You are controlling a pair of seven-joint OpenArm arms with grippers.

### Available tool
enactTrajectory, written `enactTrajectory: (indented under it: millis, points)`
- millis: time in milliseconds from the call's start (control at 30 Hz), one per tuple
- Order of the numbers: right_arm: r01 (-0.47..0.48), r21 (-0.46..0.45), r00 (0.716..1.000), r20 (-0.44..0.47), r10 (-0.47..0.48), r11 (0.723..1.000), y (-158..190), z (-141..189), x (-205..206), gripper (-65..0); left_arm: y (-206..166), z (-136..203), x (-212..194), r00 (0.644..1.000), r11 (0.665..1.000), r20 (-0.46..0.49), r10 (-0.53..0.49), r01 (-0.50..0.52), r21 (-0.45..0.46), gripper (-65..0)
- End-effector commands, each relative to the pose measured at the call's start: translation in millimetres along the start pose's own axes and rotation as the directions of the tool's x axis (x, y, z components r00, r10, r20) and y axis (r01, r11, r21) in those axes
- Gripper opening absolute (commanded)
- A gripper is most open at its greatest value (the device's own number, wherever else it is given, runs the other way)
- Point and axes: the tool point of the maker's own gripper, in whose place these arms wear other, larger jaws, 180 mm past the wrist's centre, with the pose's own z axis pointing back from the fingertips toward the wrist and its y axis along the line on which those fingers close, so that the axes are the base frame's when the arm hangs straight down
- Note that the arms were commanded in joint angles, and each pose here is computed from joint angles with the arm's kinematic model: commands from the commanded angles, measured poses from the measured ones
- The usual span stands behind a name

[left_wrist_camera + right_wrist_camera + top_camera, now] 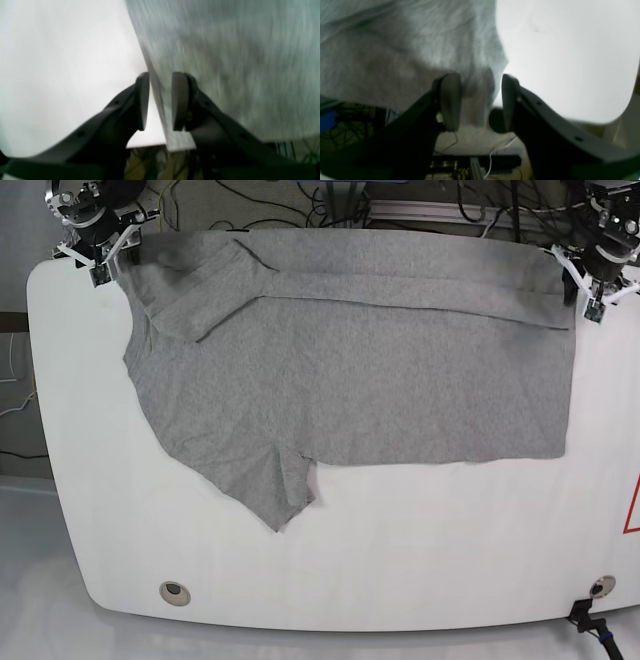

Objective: Fold the T-shirt properly
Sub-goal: 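Drag the folded shirt toward the arms with both grippers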

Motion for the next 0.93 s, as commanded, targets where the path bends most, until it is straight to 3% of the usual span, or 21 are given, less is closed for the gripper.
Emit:
enactTrajectory:
  millis: [0,333,567,767,900]
  points:
    - [-0.039,0.011,0.998,0.043,0.039,0.999,-3,4,15,-38.8,12,3,13,0.999,0.999,0.037,-0.014,0.013,0.034,-50.6]
    - [-0.031,-0.023,0.979,0.199,0.035,0.999,-15,-8,78,-38.8,-2,-16,70,0.977,0.997,0.201,0.070,-0.076,0.024,-50.9]
    - [-0.070,0.037,0.956,0.289,0.056,0.997,11,-22,121,-39.1,-45,-28,92,0.961,0.992,0.247,0.121,-0.106,-0.072,-51.0]
    - [-0.057,0.084,0.939,0.344,0.024,0.995,35,-30,145,-39.2,-47,-36,110,0.947,0.986,0.275,0.167,-0.163,-0.039,-51.0]
    - [-0.041,0.105,0.931,0.365,-0.001,0.994,46,-33,155,-39.2,-48,-39,118,0.949,0.990,0.281,0.142,-0.142,-0.019,-51.0]
